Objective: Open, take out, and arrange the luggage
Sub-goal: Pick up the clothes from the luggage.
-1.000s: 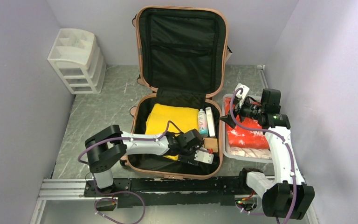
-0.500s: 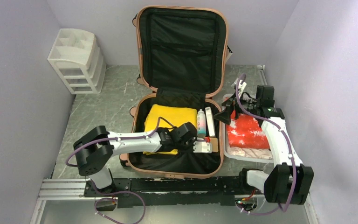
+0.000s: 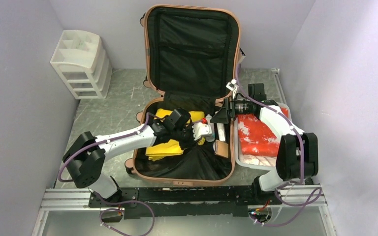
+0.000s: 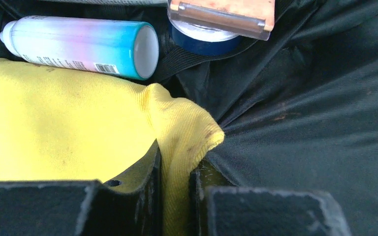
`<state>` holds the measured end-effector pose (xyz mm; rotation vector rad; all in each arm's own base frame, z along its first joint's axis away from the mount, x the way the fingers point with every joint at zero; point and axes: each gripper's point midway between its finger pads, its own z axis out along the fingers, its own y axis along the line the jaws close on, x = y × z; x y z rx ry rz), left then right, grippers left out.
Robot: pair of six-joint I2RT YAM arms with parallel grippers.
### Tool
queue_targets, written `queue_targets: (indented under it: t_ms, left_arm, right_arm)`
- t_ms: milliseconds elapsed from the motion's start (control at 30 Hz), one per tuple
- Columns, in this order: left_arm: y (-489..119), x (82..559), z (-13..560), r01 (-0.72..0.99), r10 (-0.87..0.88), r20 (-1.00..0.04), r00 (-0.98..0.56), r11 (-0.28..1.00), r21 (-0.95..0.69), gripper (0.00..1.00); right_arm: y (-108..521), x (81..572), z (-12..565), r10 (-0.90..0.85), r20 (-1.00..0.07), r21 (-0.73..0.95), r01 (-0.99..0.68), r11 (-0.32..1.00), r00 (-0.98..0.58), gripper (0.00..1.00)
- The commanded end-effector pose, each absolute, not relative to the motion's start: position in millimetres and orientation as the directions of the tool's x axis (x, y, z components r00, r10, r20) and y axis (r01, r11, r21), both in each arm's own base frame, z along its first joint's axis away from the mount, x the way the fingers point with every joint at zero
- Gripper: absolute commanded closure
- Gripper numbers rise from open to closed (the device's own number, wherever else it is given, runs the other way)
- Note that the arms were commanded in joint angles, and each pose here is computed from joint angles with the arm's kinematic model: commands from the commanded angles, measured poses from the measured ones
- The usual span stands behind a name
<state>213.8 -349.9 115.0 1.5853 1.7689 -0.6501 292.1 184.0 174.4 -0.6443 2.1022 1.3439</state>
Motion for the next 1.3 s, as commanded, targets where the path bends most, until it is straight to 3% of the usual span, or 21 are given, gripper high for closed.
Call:
queue_targets:
  t_ms: [0, 133, 300, 633, 700, 867, 1267]
  left_arm:
    - [-343, 278, 205, 0.930, 0.491, -0.871, 0.028, 0.306, 0.202, 0.95]
    - [-338, 277, 213, 0.935, 0.471, -0.882, 0.025, 0.301, 0.187, 0.94]
    - [-339, 275, 206, 0.944, 0.458, -0.889, -0.006, 0.297, 0.147, 0.81]
    - [-342, 272, 194, 0.955, 0.459, -0.888, -0.031, 0.276, 0.110, 0.45]
    - [-341, 274, 190, 0.953, 0.468, -0.883, -0.034, 0.281, 0.113, 0.51]
    - [-337, 283, 182, 0.937, 0.481, -0.875, -0.051, 0.327, 0.125, 0.94]
    - [-306, 305, 222, 0.913, 0.396, -0.915, -0.080, 0.397, 0.092, 0.95]
  right_arm:
    - [194, 302, 181, -0.047, -0.573, 0.771, -0.558, 0.307, -0.818, 0.05]
    - [200, 299, 176, -0.053, -0.537, 0.803, -0.530, 0.271, -0.842, 0.05]
    - [207, 288, 176, -0.065, -0.530, 0.815, -0.529, 0.235, -0.846, 0.04]
    - [214, 280, 175, -0.097, -0.541, 0.806, -0.548, 0.223, -0.835, 0.04]
    - [214, 278, 173, -0.100, -0.535, 0.809, -0.543, 0.227, -0.839, 0.03]
    - [214, 275, 168, -0.099, -0.522, 0.817, -0.530, 0.229, -0.847, 0.03]
    - [223, 260, 169, -0.082, -0.407, 0.897, -0.415, 0.153, -0.910, 0.00]
